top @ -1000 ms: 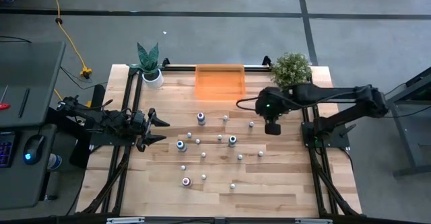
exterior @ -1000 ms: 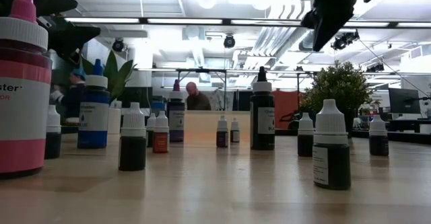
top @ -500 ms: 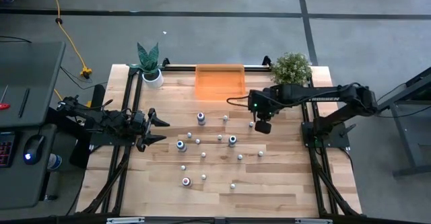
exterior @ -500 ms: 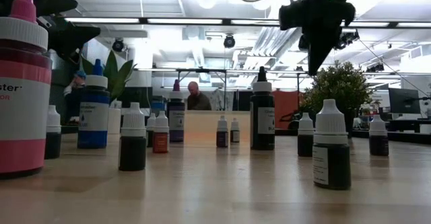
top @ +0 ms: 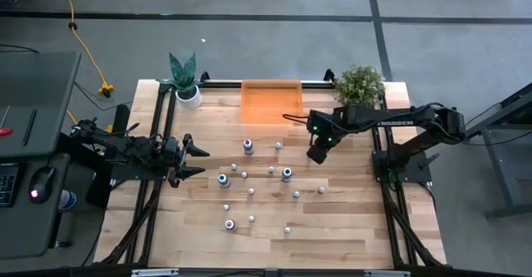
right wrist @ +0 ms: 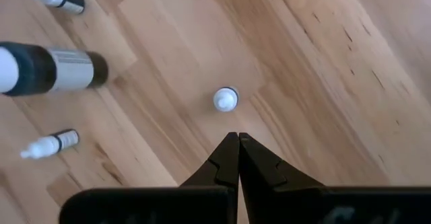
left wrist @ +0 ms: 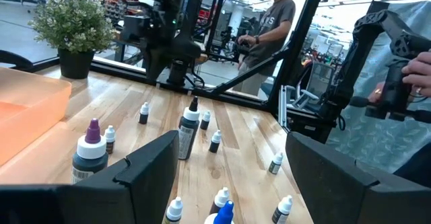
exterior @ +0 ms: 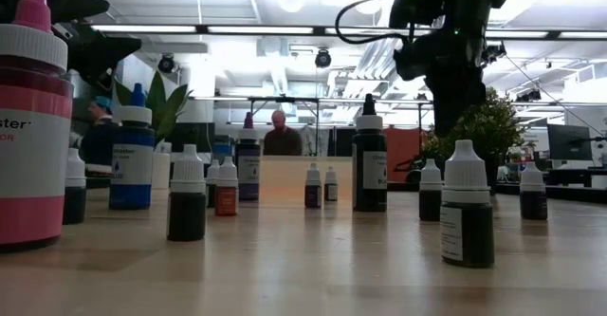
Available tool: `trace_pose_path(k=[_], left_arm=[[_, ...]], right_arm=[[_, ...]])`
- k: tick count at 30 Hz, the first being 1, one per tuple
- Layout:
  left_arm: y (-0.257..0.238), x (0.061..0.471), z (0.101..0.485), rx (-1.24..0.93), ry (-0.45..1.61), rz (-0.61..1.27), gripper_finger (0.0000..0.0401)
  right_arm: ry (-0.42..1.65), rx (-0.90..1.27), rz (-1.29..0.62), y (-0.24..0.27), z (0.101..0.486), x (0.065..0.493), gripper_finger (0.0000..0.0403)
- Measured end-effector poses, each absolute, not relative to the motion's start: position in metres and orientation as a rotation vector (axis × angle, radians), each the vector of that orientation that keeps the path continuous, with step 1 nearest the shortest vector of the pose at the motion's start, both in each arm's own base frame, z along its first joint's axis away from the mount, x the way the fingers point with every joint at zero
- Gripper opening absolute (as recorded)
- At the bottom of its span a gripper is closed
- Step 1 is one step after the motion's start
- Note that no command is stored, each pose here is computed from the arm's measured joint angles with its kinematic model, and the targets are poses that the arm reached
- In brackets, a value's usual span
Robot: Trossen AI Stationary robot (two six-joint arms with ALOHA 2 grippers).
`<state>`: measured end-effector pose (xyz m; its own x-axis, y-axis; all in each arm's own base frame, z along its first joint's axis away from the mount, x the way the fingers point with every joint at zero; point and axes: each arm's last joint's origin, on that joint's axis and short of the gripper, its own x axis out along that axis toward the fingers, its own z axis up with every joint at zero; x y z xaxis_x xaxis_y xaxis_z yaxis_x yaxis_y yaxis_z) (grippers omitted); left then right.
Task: Pick & Place food coloring
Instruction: Put the small black food coloring bottle into the orange bin
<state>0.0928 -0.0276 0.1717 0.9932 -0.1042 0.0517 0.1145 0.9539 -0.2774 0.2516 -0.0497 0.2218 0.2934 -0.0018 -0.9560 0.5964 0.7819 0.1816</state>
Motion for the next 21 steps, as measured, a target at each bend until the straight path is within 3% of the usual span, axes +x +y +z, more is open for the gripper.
trace_pose_path(k=[4,7,17,21], left_arm=[[-0.028,0.093,0.172,-0.284,-0.037,-0.111,0.0271],[-0.028,0.093,0.172,-0.284,-0.037,-0.111,0.0271],[-0.028,0.093,0.172,-0.284,-0.037,-0.111,0.0271],[-0.028,0.093,0.172,-0.284,-0.037,-0.111,0.0271]], right_arm=[[1.222,0.597,-0.423,-0.049,0.222,0.252,0.0002],[1.225,0.597,-0.413,-0.047,0.221,0.253,0.0024],[1.241,0.570,-0.425,-0.048,0.223,0.258,0.0217],[1.372,0.516,-0.398,-0.052,0.224,0.272,0.0262]])
